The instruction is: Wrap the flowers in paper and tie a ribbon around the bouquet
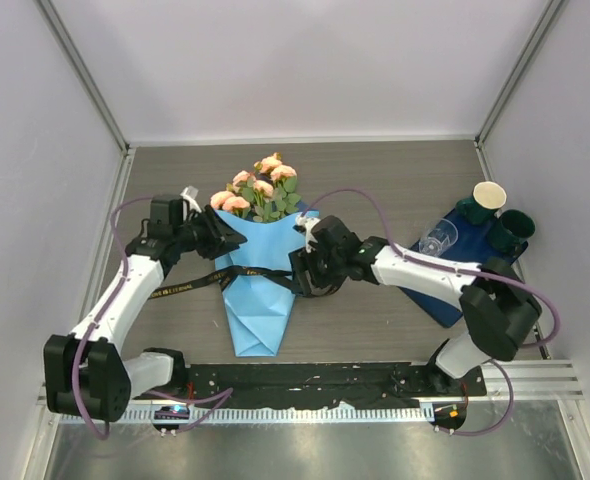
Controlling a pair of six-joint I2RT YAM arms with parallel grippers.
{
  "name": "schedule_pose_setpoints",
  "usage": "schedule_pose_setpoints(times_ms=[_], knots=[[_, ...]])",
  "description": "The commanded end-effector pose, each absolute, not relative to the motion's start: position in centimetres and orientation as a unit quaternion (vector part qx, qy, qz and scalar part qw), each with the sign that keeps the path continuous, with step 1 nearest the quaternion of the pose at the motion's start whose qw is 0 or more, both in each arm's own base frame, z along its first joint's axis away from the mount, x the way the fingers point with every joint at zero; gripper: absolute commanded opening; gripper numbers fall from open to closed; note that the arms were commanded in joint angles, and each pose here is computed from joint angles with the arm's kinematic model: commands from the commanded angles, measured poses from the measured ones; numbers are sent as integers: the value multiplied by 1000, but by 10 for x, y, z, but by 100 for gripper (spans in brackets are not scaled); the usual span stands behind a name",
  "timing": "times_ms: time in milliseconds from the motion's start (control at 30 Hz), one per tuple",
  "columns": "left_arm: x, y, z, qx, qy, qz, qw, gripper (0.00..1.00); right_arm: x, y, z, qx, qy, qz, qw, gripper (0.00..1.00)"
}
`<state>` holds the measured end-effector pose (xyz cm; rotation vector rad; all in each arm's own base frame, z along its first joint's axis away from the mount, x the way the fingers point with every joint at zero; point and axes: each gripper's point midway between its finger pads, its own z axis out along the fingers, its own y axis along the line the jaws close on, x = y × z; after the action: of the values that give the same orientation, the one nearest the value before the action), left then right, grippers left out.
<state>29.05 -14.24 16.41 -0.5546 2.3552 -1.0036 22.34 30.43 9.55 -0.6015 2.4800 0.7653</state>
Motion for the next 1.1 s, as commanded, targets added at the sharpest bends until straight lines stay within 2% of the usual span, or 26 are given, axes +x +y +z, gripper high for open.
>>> schedule_pose_setpoints(times_ms=[0, 167, 300, 433, 533, 767, 867, 900, 1067], knots=[[314, -176, 201, -152, 840, -435, 288, 37, 232, 313, 72, -316, 881, 248, 249, 69], [329, -202, 170, -131, 861, -440, 218, 22, 232, 312, 52, -392, 859, 173, 280, 69], [326, -198, 134, -127, 892, -400, 167, 9, 243, 305, 42, -401, 854, 111, 312, 69], [325, -185, 117, -128, 910, -355, 171, 6, 255, 303, 35, -407, 841, 31, 355, 67], [321, -179, 110, -122, 918, -335, 172, 3, 255, 300, 25, -413, 834, -9, 367, 61], [312, -177, 93, -121, 927, -324, 145, 0, 253, 298, 14, -407, 839, -20, 361, 45], [311, -175, 90, -123, 929, -318, 143, 0, 258, 298, 10, -390, 842, -29, 371, 31], [310, -174, 90, -122, 929, -317, 145, 0, 258, 299, 7, -384, 845, -28, 371, 19], [311, -163, 89, -114, 937, -287, 166, 0, 249, 305, 21, -366, 848, -18, 382, 0]])
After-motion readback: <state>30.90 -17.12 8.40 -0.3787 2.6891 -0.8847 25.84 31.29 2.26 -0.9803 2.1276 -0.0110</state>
